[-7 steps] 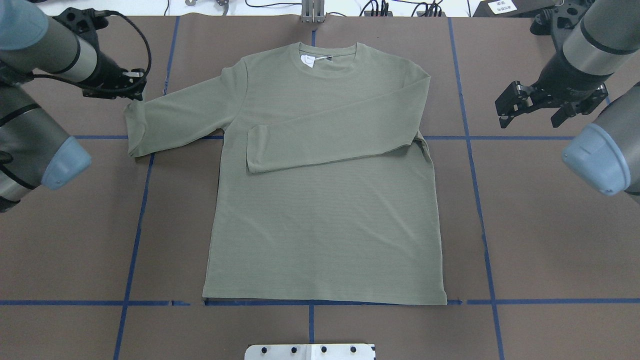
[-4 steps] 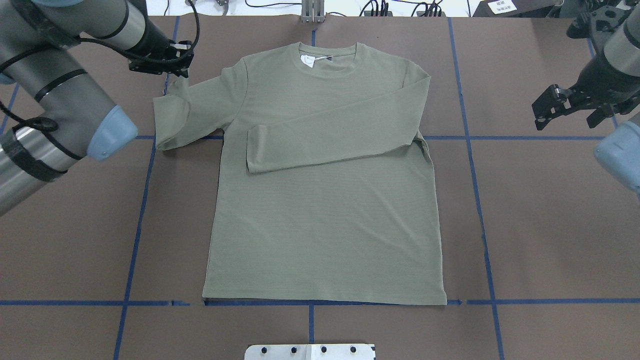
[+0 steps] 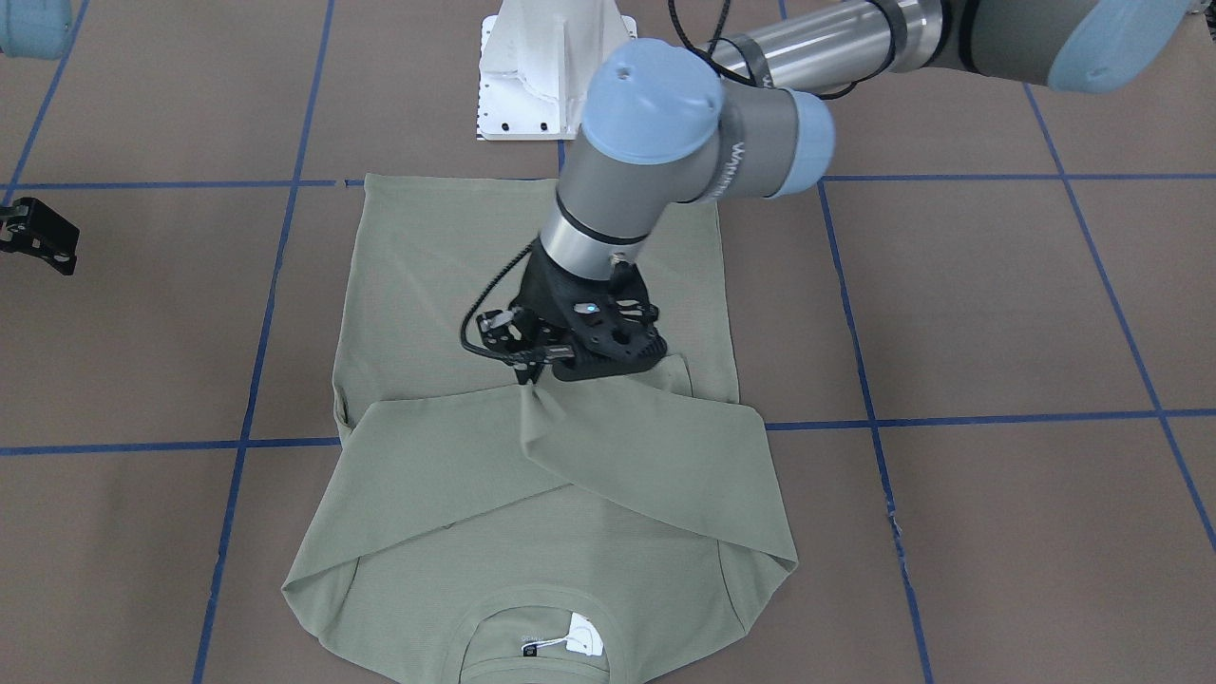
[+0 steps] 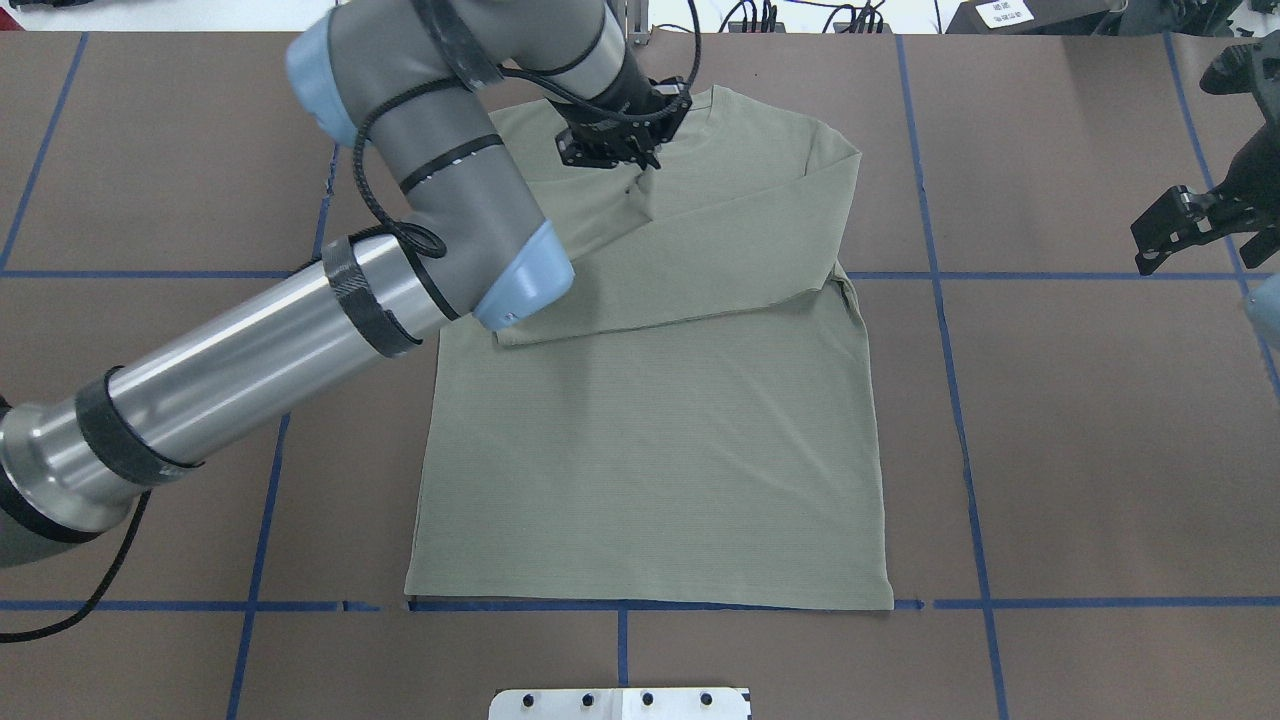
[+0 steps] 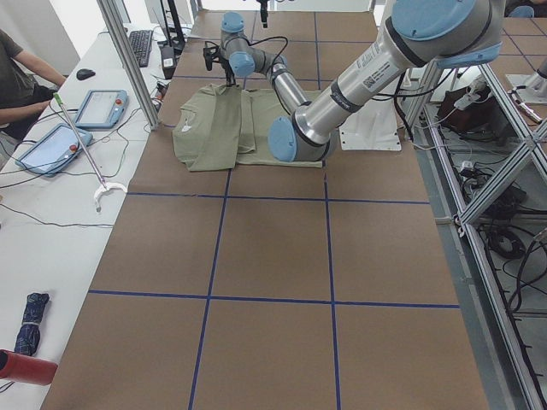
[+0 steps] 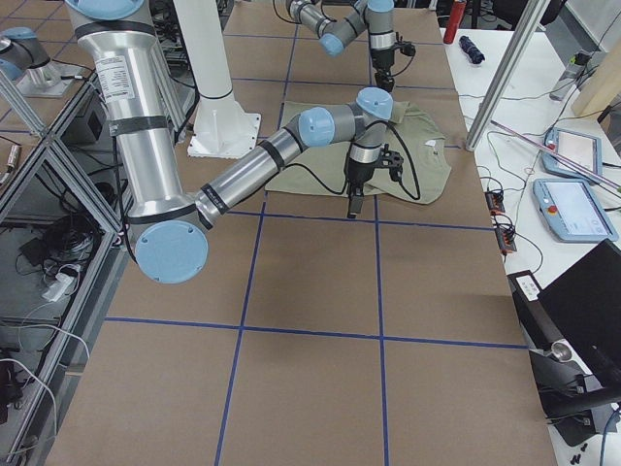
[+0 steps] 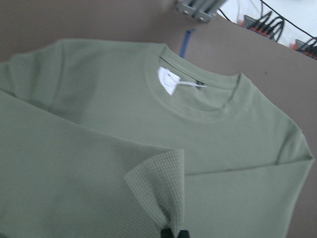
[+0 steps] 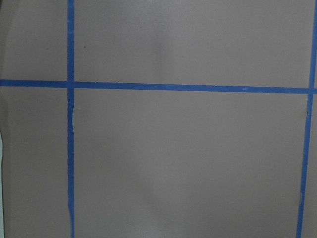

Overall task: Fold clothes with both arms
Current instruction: 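Carry the sleeve cuff with the left gripper across the shirt body, then release the sleeve and withdraw the left gripper while the right gripper moves toward the hem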

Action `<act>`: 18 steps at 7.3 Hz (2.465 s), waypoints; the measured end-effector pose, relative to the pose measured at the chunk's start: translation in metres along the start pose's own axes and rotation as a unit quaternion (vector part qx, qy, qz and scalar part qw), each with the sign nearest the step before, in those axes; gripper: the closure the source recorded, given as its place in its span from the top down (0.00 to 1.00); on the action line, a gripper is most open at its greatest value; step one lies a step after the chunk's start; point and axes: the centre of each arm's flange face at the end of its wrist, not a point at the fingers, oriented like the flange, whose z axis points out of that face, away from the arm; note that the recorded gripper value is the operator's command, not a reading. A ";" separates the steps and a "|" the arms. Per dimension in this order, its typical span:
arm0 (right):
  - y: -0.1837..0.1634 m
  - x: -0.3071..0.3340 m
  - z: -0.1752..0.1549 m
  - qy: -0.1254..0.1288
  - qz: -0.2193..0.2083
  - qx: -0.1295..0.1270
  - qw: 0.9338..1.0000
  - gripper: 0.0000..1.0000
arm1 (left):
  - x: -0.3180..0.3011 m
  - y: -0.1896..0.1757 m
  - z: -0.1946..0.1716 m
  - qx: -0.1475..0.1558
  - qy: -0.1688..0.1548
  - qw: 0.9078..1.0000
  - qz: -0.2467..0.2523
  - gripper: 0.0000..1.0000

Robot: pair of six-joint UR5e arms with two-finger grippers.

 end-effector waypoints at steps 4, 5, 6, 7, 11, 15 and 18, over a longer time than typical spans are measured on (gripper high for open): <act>-0.002 0.002 0.005 0.001 0.005 -0.005 1.000 1.00 | 0.019 0.059 0.065 -0.006 0.020 1.000 -0.003 0.00; -0.002 0.002 0.005 0.001 0.005 -0.005 1.000 1.00 | 0.033 0.071 0.072 -0.008 0.022 1.000 -0.003 0.00; -0.003 0.002 0.005 0.001 0.005 -0.005 1.000 1.00 | 0.044 0.081 0.080 -0.008 0.024 1.000 -0.002 0.00; -0.003 0.002 0.006 0.002 0.005 -0.006 1.000 1.00 | 0.046 0.086 0.087 -0.007 0.026 1.000 -0.001 0.00; -0.004 0.000 0.004 0.001 0.004 -0.004 1.000 1.00 | 0.062 0.119 0.095 -0.017 0.049 0.999 0.005 1.00; -0.004 -0.005 -0.001 -0.003 -0.002 0.003 1.000 1.00 | 0.038 0.128 0.109 -0.009 0.064 0.998 0.027 1.00; -0.002 -0.026 0.000 -0.021 -0.022 0.027 0.999 1.00 | -0.023 0.098 0.085 0.011 0.031 0.998 0.051 1.00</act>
